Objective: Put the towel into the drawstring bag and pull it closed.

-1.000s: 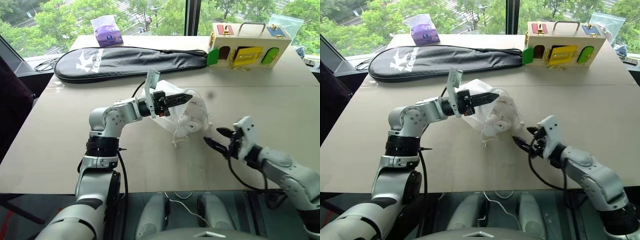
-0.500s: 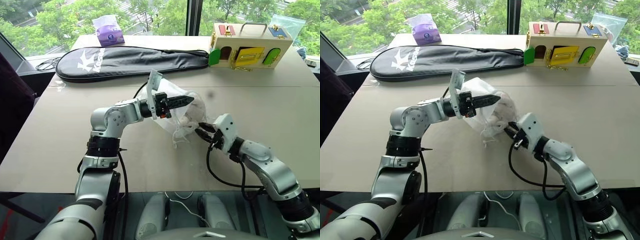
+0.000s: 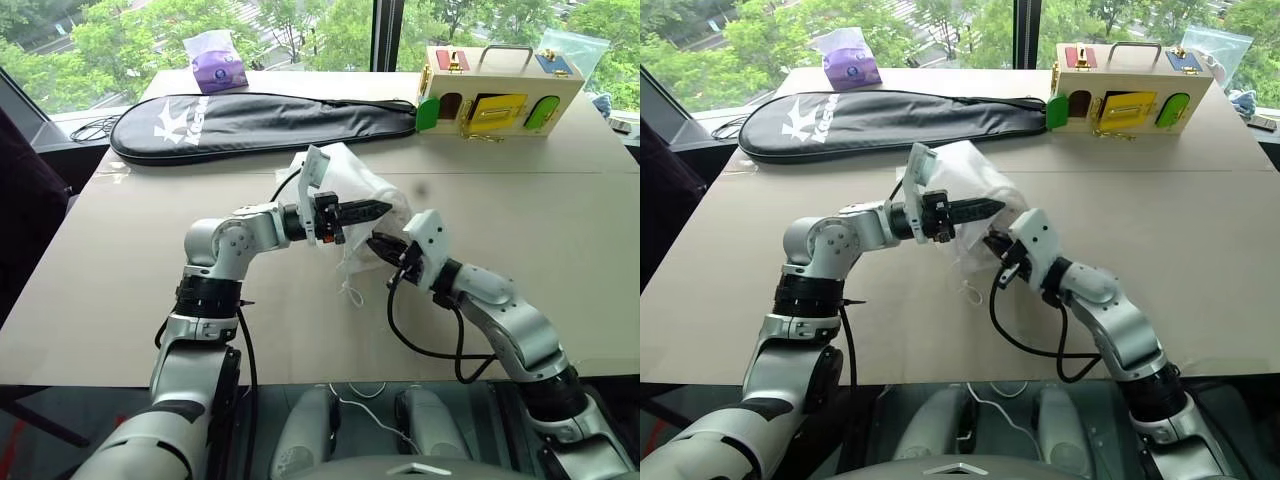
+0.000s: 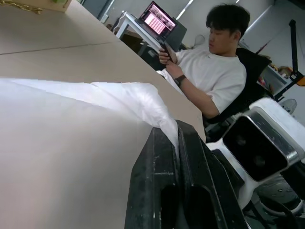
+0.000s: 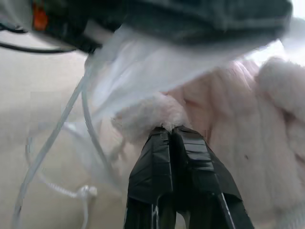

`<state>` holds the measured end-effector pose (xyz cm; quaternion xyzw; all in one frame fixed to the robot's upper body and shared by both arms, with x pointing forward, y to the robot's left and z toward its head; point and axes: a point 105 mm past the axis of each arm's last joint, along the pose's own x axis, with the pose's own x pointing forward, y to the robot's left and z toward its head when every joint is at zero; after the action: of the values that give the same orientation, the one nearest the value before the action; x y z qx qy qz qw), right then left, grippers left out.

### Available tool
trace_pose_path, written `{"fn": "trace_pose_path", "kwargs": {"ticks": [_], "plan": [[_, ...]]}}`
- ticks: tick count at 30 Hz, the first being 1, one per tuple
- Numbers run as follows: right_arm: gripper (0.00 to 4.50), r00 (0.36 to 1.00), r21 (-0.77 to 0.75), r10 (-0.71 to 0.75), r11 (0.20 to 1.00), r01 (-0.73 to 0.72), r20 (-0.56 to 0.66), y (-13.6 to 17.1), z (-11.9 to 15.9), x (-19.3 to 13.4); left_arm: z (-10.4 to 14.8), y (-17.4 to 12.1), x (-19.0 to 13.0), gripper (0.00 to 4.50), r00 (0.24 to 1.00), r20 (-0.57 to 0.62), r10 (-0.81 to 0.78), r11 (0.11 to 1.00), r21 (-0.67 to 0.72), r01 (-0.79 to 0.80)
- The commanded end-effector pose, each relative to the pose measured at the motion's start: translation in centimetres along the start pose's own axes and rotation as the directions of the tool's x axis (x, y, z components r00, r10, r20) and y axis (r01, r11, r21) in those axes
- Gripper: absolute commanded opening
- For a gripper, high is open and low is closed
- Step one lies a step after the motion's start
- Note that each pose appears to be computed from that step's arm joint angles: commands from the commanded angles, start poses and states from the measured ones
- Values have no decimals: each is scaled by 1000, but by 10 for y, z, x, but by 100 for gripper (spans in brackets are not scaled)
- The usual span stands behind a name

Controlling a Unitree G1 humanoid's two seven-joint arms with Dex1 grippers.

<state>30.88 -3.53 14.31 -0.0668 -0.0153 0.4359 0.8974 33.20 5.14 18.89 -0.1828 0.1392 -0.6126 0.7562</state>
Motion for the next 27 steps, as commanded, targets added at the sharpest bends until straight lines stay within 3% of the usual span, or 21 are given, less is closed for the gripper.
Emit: {"fn": "trace_pose_path", "kwargs": {"ticks": [1, 4, 9, 12, 18, 27], "plan": [[7, 1000, -17, -26, 1000, 25, -5, -6, 1, 12, 6, -13, 4, 0, 999, 7, -54, 998, 34, 53], [7, 997, -26, -45, 999, 43, -69, -8, -13, 22, 6, -16, 5, 0, 998, 14, -65, 998, 19, 65], [7, 989, 68, -143, 988, 141, 31, -18, 4, 32, 4, -15, 5, 0, 998, 13, -54, 998, 11, 54], [85, 990, 84, -130, 988, 126, 46, -15, 7, 23, 4, -11, 2, 0, 999, 14, -34, 999, 17, 34], [360, 991, 145, -133, 981, 130, 14, -14, 4, -28, 2, 4, -7, 0, 1000, 10, 25, 999, 33, -26], [360, 984, 93, -156, 982, 164, -90, -17, -3, -90, -1, 16, -7, 0, 999, 8, 48, 998, 49, -48]]}}
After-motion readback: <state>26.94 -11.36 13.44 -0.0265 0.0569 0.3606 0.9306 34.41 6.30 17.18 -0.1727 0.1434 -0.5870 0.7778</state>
